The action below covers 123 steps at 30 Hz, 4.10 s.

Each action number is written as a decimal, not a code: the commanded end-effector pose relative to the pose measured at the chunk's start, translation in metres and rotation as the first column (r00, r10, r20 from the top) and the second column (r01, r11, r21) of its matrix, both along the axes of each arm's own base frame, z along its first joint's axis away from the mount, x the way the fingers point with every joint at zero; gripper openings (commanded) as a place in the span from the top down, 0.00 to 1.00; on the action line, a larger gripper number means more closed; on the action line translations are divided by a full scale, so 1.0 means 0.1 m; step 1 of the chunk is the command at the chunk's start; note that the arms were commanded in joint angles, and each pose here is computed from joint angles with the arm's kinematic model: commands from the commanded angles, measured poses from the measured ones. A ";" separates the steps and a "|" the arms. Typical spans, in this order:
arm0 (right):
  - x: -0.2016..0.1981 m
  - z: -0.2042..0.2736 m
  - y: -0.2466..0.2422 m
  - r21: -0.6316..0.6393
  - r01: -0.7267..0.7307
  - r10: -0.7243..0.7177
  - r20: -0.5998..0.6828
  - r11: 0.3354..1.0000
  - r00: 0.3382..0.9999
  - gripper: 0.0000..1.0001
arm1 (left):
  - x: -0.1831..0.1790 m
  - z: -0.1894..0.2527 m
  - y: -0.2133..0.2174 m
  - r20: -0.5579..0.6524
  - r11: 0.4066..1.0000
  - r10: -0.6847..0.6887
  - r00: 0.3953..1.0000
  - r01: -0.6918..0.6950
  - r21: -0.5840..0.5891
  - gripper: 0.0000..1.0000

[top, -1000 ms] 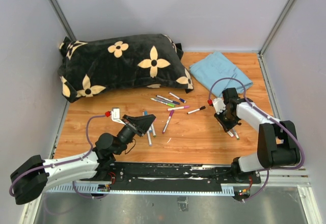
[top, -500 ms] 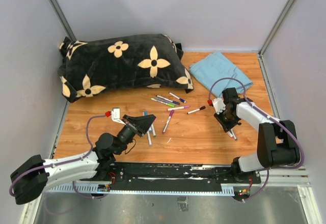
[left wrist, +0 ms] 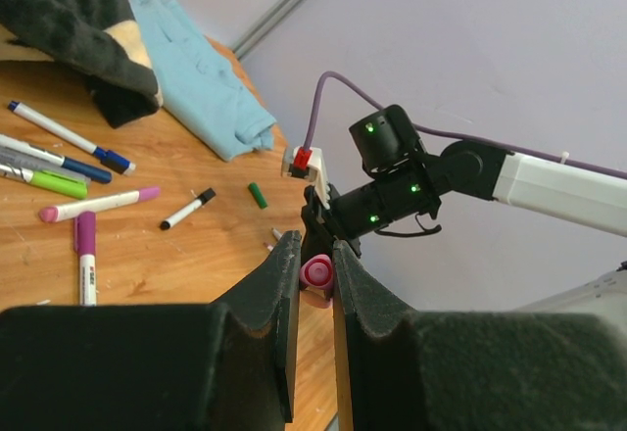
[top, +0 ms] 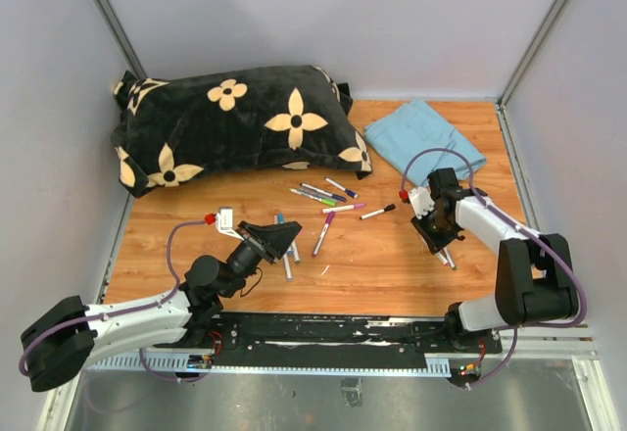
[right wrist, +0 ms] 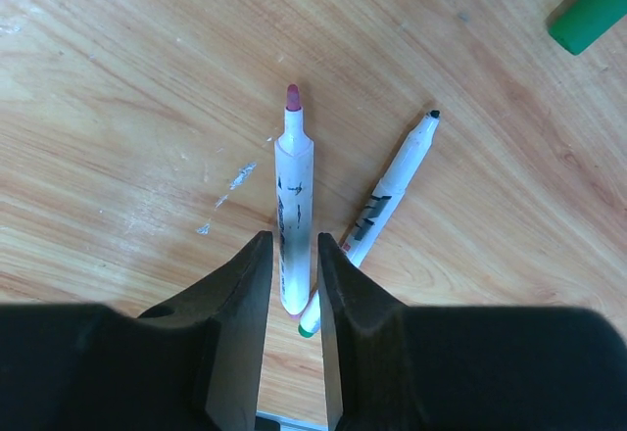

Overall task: Open the pen caps
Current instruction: Place the pen at the center of the board, then place the pen cap at the center of the board.

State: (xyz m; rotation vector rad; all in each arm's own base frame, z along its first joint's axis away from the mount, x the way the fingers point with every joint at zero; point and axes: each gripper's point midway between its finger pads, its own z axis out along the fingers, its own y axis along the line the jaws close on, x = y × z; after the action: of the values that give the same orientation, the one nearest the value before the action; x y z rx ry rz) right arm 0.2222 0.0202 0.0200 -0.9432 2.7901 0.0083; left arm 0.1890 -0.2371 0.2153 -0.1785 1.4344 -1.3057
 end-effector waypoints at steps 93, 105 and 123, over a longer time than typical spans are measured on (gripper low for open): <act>0.41 1.42 -0.35 0.483 0.286 -0.489 0.370 0.828 0.790 0.53 | 1.10 -1.87 -3.08 -0.468 0.682 0.168 0.868 0.240 0.691 1.00; 0.40 1.42 -0.32 0.495 0.272 -0.482 0.367 0.825 0.796 0.53 | 1.26 -2.05 -3.14 -0.486 0.672 0.166 0.858 0.262 0.692 0.86; 0.37 1.41 -0.27 0.504 0.242 -0.456 0.360 0.829 0.814 0.52 | 1.43 -1.41 -3.21 -0.393 0.689 0.114 0.913 0.212 0.693 0.59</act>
State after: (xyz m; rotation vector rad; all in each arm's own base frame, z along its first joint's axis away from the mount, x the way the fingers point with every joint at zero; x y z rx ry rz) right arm 0.2634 -0.0089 0.1607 -0.2333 2.3226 0.2749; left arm 0.3219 -0.5585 0.0350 0.1109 2.3095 -0.6436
